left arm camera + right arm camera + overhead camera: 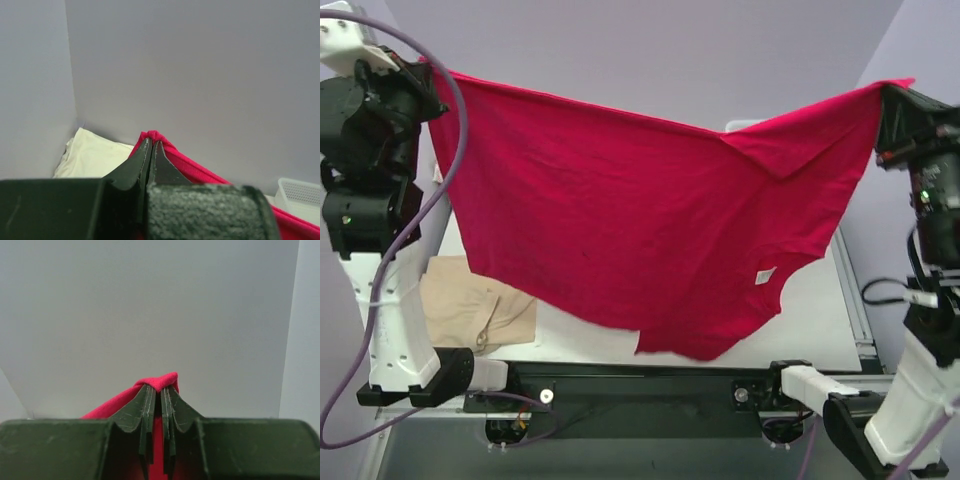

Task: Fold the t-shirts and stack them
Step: Flatten out the tshirt, then fold the flattened tshirt in 1/3 of the way

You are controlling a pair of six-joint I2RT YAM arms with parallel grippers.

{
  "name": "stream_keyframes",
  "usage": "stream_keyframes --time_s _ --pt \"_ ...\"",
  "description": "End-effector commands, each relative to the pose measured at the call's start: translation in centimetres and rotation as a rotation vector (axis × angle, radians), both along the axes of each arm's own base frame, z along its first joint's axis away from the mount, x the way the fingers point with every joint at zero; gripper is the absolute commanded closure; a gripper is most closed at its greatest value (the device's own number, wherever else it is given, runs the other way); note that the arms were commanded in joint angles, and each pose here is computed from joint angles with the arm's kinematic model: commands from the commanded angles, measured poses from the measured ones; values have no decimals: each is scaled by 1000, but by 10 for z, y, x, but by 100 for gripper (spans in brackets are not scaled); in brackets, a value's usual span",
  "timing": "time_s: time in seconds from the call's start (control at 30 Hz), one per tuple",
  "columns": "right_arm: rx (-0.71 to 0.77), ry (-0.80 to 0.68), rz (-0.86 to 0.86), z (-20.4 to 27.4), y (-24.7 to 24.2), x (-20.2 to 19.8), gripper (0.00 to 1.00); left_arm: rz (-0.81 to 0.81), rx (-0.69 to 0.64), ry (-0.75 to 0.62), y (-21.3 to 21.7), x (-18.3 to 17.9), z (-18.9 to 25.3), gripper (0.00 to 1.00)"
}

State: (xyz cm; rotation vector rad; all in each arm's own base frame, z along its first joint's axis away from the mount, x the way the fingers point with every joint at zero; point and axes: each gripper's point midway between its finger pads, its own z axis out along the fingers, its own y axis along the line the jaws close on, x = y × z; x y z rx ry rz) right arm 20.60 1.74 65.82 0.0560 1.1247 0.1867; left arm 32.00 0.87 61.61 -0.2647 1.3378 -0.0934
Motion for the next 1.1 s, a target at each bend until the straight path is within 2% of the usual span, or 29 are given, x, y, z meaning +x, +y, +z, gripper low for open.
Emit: stream_keyframes --time_s 0.0,0.07,0.13,0.23,0.3,0.37,0.4,0.47,0.53,0.57,0.67,0.83,0.87,0.9,1.07 --pt "12 49 -32 -10 -4 76 100 51 8 88 9 57 -42 100" --pt "31 151 -46 -43 -5 126 100 73 6 157 12 82 -78 100" --pt "49 219 -54 -69 -5 160 100 92 -5 263 14 110 -135 100" --pt "54 404 -65 -149 1 239 100 104 -22 394 13 140 -216 100" --pt "44 487 -52 -196 11 271 100 103 -51 431 11 155 -256 100" --pt "38 573 -38 -249 19 307 100 126 -57 558 13 162 -332 100" --pt "36 619 -25 -275 26 318 100 134 -69 568 13 168 -349 100" --pt "29 710 -2 -330 40 345 100 143 -65 680 13 174 -411 100" --pt "23 786 25 -378 55 364 100 142 -70 705 11 187 -434 100" --pt "17 801 27 -389 58 370 100 151 -79 746 11 196 -459 100" --pt "25 842 22 -416 60 392 100 145 -83 753 8 225 -473 100" --pt "29 866 15 -433 57 414 100 140 -85 743 6 265 -479 100" --pt "31 862 13 -429 55 417 100 134 -86 766 4 270 -492 100" --pt "32 865 11 -430 54 418 100 130 -94 741 3 279 -483 100" --pt "26 888 -8 -438 46 419 100 126 -115 721 0 294 -480 100"
